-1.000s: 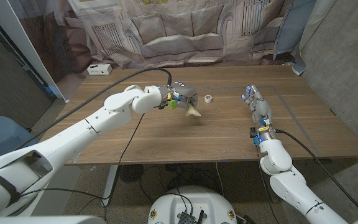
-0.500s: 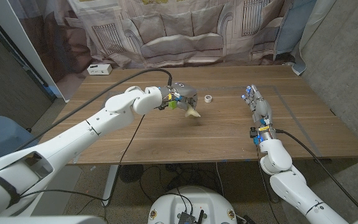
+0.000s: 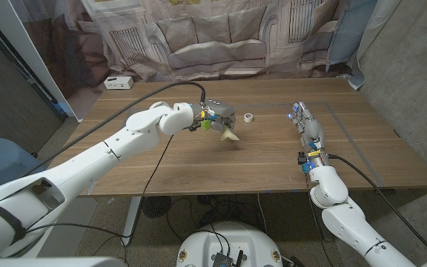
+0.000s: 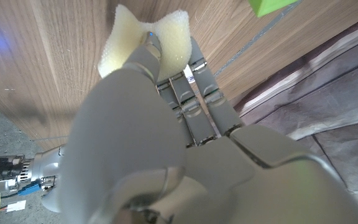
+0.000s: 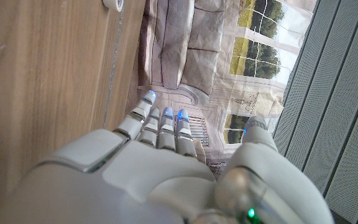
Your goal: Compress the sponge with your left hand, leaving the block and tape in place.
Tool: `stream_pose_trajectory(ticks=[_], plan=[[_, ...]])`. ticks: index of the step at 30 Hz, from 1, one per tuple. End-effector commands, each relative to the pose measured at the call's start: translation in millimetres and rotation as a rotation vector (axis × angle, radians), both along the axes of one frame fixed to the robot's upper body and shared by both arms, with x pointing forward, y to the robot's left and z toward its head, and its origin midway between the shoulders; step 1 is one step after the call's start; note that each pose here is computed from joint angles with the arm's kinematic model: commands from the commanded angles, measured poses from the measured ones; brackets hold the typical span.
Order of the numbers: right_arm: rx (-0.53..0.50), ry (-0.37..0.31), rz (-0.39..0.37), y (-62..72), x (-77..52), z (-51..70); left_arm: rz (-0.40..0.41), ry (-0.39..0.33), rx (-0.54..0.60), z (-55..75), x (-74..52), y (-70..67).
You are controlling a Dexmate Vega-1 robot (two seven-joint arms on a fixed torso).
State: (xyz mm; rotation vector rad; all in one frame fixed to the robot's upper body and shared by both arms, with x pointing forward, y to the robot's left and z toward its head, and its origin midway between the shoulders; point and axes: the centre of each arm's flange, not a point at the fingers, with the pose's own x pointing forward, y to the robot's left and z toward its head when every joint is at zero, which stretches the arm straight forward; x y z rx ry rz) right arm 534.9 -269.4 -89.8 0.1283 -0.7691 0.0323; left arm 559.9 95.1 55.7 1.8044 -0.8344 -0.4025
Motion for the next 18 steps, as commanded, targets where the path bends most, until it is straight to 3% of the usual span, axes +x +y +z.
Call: stream_pose_trajectory(ticks=[1,18], plan=[[-0.01,0.0,-0.002,1.0,-0.3,3.5,-0.002,0.023,0.01,-1.8,4.4,4.2],[-0.018,0.002,0.012,3.8,3.5,5.2,-0.011,0.036,0.027,-10.9,1.6,10.2]])
